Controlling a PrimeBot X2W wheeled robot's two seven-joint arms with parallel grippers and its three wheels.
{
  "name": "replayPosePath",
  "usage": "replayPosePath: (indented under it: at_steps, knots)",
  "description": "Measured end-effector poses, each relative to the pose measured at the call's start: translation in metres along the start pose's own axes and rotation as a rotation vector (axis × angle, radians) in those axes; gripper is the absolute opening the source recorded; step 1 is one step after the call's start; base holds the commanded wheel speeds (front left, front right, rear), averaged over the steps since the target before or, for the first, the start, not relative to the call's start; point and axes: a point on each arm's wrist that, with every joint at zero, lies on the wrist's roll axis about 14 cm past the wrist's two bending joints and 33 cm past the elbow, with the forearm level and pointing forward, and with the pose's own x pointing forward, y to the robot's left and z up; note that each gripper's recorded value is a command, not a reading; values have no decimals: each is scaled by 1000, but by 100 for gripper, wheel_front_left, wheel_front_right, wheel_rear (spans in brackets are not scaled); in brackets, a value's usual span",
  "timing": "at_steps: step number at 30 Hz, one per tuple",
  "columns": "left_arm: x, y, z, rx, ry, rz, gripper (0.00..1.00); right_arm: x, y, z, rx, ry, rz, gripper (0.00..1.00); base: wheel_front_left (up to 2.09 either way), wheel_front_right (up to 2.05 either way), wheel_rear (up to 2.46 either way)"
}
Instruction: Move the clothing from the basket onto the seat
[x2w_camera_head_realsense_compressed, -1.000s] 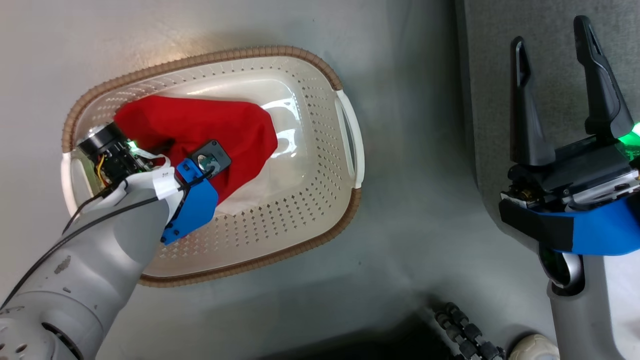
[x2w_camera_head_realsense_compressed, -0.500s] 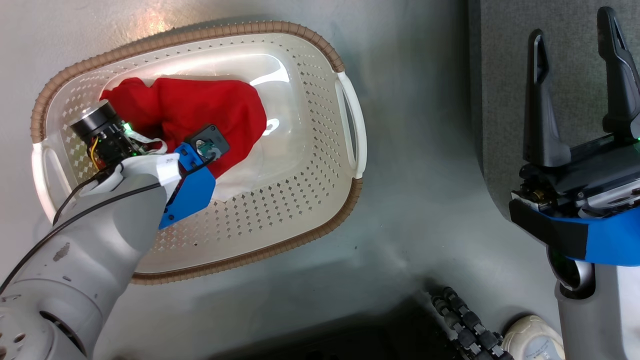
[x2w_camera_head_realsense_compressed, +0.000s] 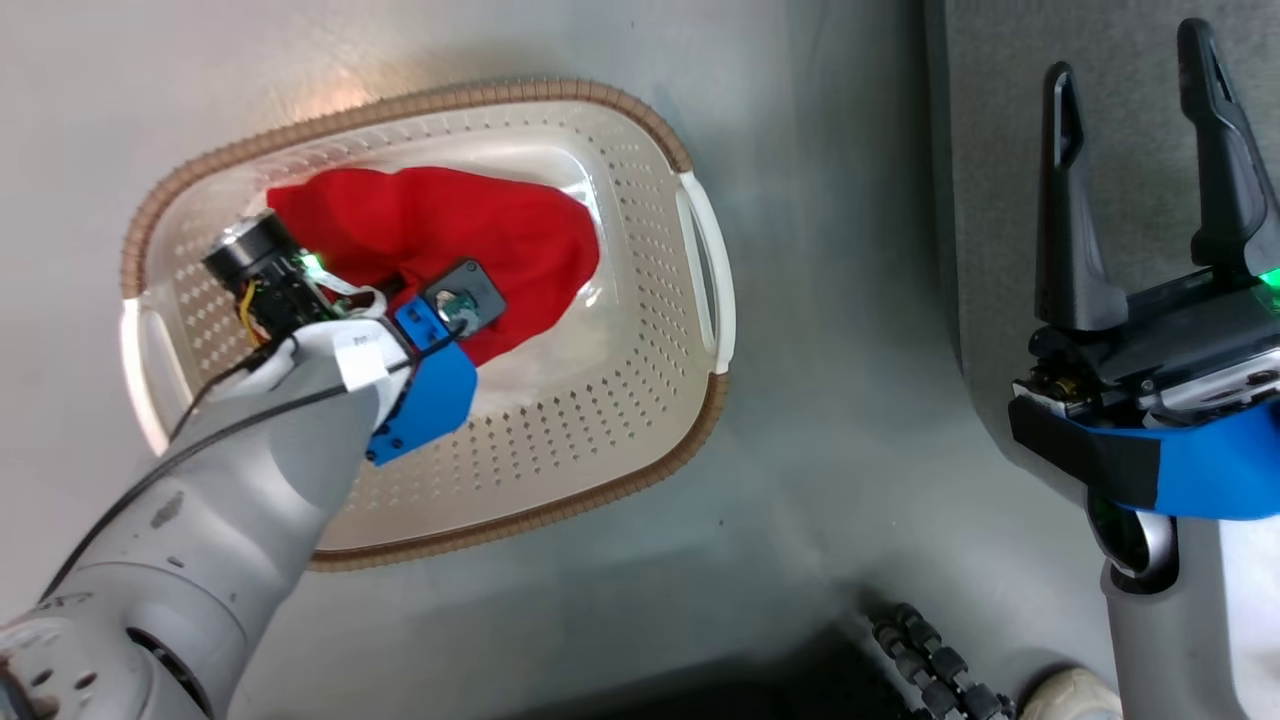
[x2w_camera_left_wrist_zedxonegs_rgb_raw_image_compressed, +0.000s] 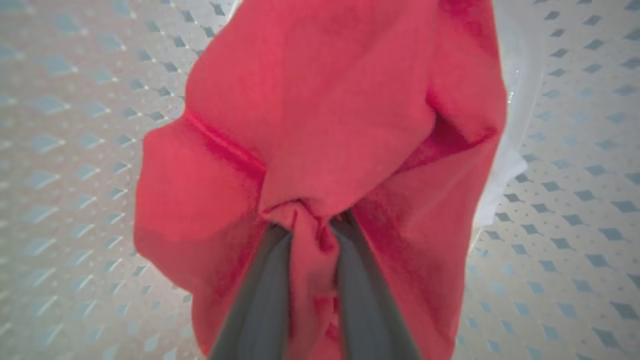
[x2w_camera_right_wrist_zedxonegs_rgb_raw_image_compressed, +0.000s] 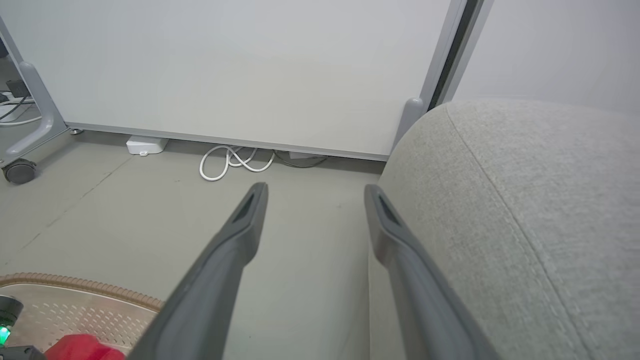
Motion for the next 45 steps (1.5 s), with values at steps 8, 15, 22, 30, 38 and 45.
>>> replayPosePath:
  at_steps: [8,15,22,30,38,45]
  knots:
    - [-38,0,48,-50,-184,48,0,-6,2,33,17,-50,0,100,0,0,0]
    - [-81,3,77,-118,-318,116,0,-19,4,69,27,-106,2,100,0,0,0]
    - [-121,4,97,-186,-419,183,0,-37,7,91,40,-133,2,100,0,0,0]
    - [-188,9,128,-327,-615,304,0,-65,16,123,57,-183,15,100,0,0,0]
    - [-263,10,130,-430,-798,455,0,-94,26,150,57,-233,40,100,0,0,0]
    - [-326,8,129,-460,-955,576,0,-113,40,171,62,-282,75,100,0,0,0]
